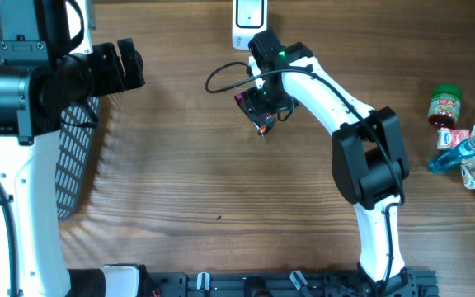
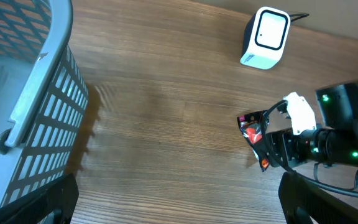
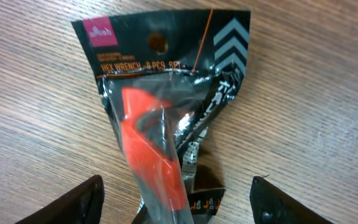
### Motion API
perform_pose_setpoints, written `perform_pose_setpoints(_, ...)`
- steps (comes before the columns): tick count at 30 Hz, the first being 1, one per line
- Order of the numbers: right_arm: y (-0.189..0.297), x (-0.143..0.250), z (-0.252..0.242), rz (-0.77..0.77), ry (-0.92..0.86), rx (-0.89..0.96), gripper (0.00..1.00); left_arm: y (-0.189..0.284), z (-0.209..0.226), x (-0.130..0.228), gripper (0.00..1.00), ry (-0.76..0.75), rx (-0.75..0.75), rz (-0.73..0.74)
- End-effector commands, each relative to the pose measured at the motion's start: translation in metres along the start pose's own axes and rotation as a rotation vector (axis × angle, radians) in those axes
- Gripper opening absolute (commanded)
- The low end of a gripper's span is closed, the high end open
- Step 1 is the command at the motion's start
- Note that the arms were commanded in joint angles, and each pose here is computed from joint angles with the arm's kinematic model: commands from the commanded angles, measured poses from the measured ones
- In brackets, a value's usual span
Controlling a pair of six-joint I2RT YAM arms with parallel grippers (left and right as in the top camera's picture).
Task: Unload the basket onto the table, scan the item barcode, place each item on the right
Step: 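Lift the black package up to the white scanner, then raise the black package close in front of the white scanner face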
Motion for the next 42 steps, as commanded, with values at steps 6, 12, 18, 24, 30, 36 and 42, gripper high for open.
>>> perform_pose_setpoints(6,0.000,-0.012,0.022,-0.029,0.012,-0.172,0.70,0.001,-0.003,0.001,1.00,0.006,0.015,0.006)
perform_pose_setpoints(12,-0.001,-0.012,0.025,-0.024,-0.037,-0.190,0.63,0.001,-0.003,0.005,1.00,0.007,0.012,0.026)
perform_pose_setpoints(18,-0.004,-0.011,0.024,-0.017,-0.036,-0.188,0.58,0.001,-0.002,0.006,1.00,0.008,0.011,0.030)
perform_pose_setpoints(24,-0.014,-0.006,0.023,0.011,-0.043,-0.183,0.46,0.001,-0.002,0.007,1.00,0.008,0.010,0.034)
perform_pose_setpoints(30,-0.018,0.000,0.022,0.032,-0.053,-0.179,0.39,0.002,-0.002,0.007,1.00,0.008,0.010,0.034)
perform_pose_setpoints(36,-0.029,0.013,0.019,0.070,-0.060,-0.171,0.22,0.002,-0.002,0.007,1.00,0.008,0.010,0.034)
perform_pose_setpoints(42,-0.029,0.010,0.020,0.060,-0.074,-0.174,0.14,0.001,-0.002,0.008,1.00,0.008,0.010,0.037)
Point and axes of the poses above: each gripper's point midway between its finger pads, its own y axis back along the fingers, its own z axis along the line the jaws close on, x = y × z, the point moved 3 cm from there along y, back along the fingers, and after that the axes turned 5 degrees about -y, right-handed, at the moved point
